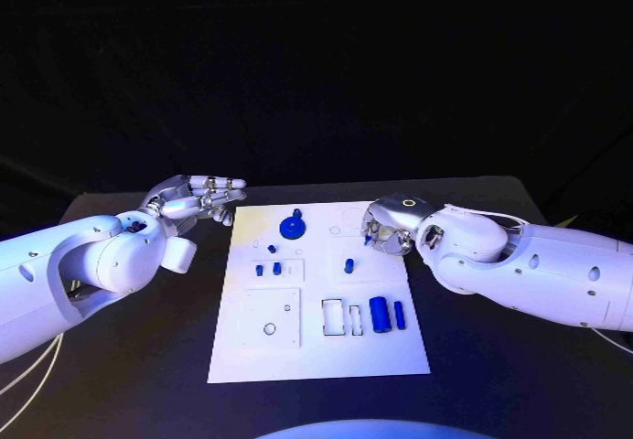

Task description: Assemble the parts on the task board

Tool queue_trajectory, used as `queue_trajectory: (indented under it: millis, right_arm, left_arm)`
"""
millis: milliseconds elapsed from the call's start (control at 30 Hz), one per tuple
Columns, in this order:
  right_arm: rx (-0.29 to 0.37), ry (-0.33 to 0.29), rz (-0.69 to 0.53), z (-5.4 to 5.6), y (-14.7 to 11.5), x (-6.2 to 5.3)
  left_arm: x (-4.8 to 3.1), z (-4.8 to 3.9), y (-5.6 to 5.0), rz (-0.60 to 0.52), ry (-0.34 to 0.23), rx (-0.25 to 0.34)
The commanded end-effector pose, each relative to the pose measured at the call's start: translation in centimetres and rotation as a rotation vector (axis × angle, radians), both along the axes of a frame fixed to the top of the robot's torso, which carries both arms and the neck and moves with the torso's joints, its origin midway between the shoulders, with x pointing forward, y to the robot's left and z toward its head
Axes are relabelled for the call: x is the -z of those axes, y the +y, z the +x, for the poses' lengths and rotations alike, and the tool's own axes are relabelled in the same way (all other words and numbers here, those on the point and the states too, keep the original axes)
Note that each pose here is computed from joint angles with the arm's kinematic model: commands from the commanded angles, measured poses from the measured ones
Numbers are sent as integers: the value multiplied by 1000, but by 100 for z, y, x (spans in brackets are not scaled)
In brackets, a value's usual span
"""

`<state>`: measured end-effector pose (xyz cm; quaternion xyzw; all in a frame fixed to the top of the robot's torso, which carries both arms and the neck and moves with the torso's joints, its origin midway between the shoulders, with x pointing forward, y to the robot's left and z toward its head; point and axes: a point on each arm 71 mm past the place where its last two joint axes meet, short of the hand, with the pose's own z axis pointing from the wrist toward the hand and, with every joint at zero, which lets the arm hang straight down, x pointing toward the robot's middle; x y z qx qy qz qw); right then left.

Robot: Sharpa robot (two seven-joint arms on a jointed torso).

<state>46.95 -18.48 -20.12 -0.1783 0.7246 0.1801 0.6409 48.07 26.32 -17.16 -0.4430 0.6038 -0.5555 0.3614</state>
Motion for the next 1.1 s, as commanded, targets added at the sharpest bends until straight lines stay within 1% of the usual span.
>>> queue_trajectory:
  millis: [33, 233, 267, 333, 433, 500, 633, 733, 833, 967, 1100]
  right_arm:
    - [18, -3, 43, -13, -14, -51]
    - [5, -13, 79, -87, 10, -187]
    - [-8, -17, 91, -126, 49, -228]
    - [-26, -18, 106, -172, 107, -264]
    - [-70, -19, 133, -264, 258, -318]
    - [-103, -18, 149, -322, 374, -342]
    - [-153, -15, 168, -400, 551, -362]
    - [-192, -13, 179, -451, 697, -359]
    - [-223, -8, 185, -490, 823, -331]
    - [-257, 4, 187, -534, 960, -258]
    - [-279, 19, 185, -574, 1060, -146]
  left_arm:
    - [-8, 2, -15, 0, -3, 11]
    - [-4, 10, -11, 1, -1, 10]
    - [-3, 13, -11, 1, -1, 9]
    - [-2, 15, -13, 1, -1, 9]
    - [0, 19, -24, 1, -1, 11]
    - [2, 21, -34, 0, -1, 13]
    - [4, 27, -50, -1, -1, 15]
    - [7, 32, -64, -2, -1, 16]
    - [8, 36, -79, -2, -1, 18]
    - [10, 39, -95, -3, -1, 20]
    - [10, 40, -106, -3, -1, 19]
